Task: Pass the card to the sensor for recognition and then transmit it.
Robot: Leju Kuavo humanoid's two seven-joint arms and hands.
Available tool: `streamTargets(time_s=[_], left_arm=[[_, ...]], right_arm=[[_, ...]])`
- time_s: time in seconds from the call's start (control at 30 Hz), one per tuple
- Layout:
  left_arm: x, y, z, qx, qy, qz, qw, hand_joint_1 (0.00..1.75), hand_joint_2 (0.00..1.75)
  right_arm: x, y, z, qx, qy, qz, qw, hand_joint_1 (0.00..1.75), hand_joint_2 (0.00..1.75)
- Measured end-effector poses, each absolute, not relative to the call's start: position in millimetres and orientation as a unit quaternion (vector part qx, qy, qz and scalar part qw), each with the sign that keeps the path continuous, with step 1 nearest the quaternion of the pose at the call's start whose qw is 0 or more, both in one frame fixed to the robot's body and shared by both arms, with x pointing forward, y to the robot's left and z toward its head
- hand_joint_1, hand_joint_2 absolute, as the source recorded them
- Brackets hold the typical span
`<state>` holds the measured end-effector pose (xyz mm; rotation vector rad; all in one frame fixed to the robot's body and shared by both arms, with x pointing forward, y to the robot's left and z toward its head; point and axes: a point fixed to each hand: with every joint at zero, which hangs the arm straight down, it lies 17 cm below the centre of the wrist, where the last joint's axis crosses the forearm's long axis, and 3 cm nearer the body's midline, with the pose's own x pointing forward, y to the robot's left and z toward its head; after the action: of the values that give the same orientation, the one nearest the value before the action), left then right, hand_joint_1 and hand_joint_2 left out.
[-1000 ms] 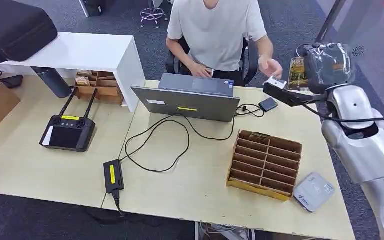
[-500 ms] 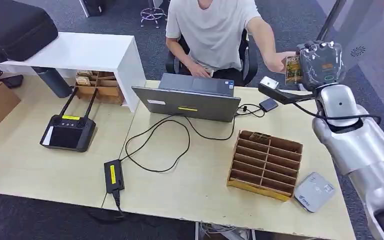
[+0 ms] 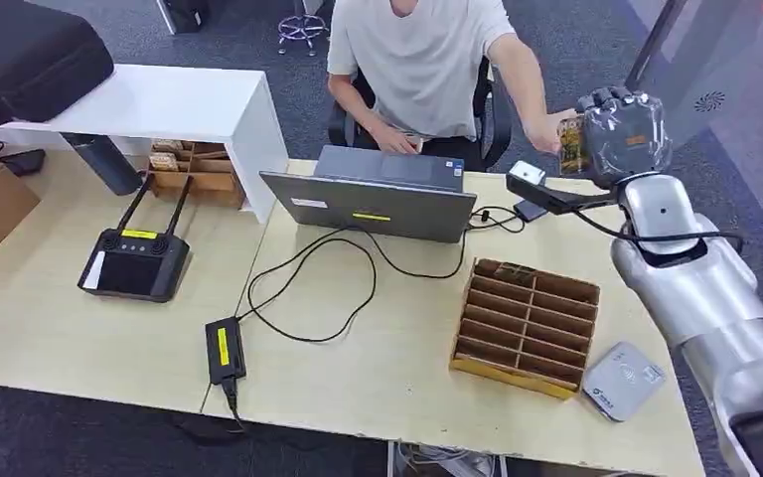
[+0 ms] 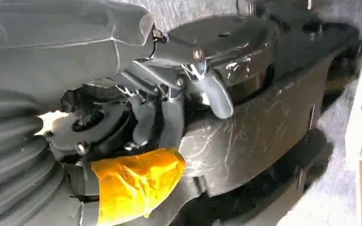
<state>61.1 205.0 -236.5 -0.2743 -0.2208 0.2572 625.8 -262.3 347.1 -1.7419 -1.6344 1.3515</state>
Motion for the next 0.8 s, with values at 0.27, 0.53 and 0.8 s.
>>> streamTargets(time_s=[0.27, 0.53, 0.8], left_arm=[[57.0, 206.4, -244.5, -0.140, -0.106, 0.125, 0.976, 0.00, 1.75], [55.1, 207.4, -244.0, -0.110, -0.104, 0.128, 0.980, 0.00, 1.75], [52.6, 207.7, -243.4, -0.102, -0.105, 0.134, 0.980, 0.00, 1.75]], right_arm=[[629.8, -263.5, 341.0, -0.625, -0.569, 0.490, 0.213, 0.00, 1.75], [634.2, -278.8, 336.5, -0.630, -0.547, 0.499, 0.234, 0.00, 1.75], [632.4, -339.7, 362.3, -0.663, -0.533, 0.464, 0.249, 0.00, 1.75]])
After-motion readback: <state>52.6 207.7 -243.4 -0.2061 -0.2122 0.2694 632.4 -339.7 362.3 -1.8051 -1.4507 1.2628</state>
